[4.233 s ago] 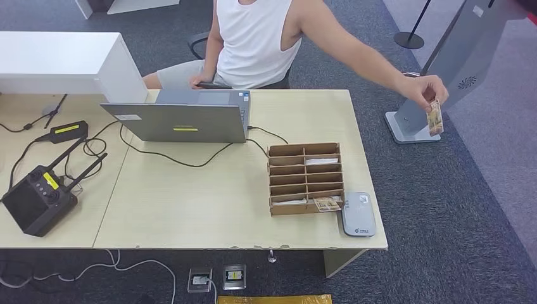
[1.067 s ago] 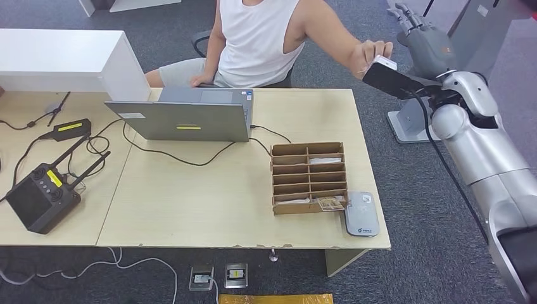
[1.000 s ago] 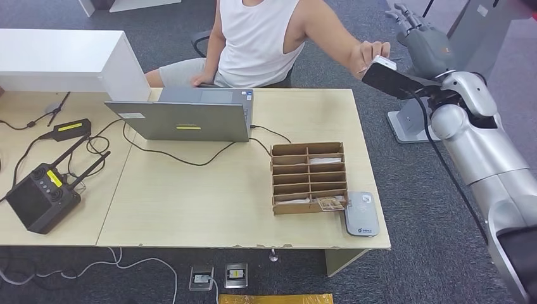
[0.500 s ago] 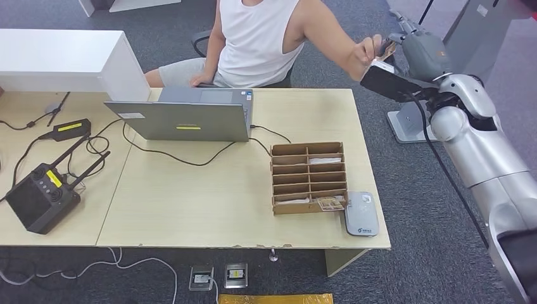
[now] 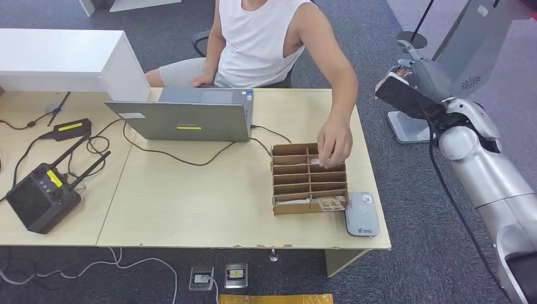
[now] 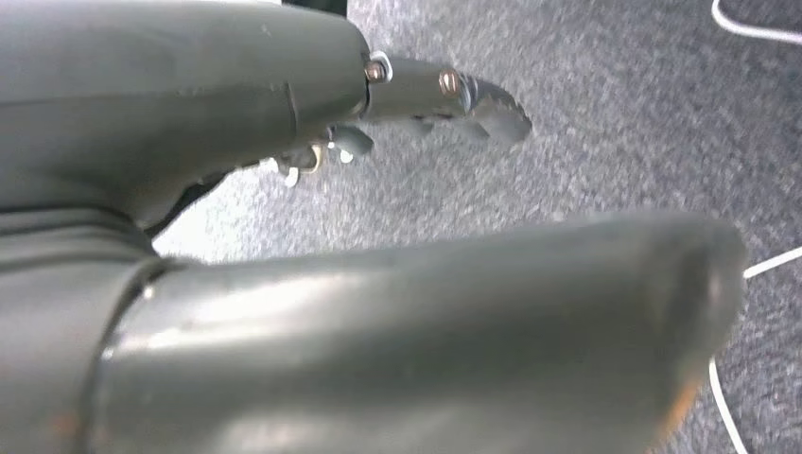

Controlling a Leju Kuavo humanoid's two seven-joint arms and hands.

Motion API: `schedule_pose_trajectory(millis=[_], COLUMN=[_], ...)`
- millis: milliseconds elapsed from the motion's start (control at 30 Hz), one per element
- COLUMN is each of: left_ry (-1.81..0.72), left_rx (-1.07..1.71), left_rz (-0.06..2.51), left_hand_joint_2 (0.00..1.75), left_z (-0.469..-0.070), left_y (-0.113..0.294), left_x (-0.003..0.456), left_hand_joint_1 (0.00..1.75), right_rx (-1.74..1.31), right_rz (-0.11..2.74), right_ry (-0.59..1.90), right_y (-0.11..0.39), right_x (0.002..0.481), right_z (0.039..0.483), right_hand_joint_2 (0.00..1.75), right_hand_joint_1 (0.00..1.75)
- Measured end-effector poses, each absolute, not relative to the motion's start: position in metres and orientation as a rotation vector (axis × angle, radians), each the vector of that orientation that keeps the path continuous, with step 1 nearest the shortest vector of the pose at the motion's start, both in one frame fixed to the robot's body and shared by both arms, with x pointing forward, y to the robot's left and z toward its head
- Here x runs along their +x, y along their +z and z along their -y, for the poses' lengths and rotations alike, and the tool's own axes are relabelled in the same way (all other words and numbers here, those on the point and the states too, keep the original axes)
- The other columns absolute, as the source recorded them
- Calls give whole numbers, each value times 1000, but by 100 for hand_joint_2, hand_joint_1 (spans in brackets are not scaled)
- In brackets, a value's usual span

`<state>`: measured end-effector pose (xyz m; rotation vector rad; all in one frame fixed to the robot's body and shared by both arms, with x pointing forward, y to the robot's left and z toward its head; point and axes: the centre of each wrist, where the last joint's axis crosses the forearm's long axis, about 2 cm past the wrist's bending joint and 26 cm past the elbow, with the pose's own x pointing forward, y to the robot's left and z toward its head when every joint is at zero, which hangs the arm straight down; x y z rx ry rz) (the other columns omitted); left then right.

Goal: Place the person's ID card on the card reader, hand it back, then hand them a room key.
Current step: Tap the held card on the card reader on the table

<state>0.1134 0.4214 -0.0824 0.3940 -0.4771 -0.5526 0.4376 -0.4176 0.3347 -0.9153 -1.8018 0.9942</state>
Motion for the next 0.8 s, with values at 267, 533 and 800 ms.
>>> schedule_pose_trajectory(millis=[267,533,800], left_ry=[-538,-523,-521], left_rx=[395,397,400], left_rz=[470,459,461], left_hand_joint_2=[0,0,0], left_z=[-422,-422,-421], left_y=[-85,-87,-87], left_x=[105,96,96], left_hand_joint_1=[0,0,0], right_rx=[-822,-726,-720], right_rz=[1739,1587,1555], right_ry=[913,855,856], right_y=[301,243,231], right_x=[418,373,359], right_z=[437,469,471], right_hand_joint_2=[175,175,175], right_hand_joint_1=[175,175,175])
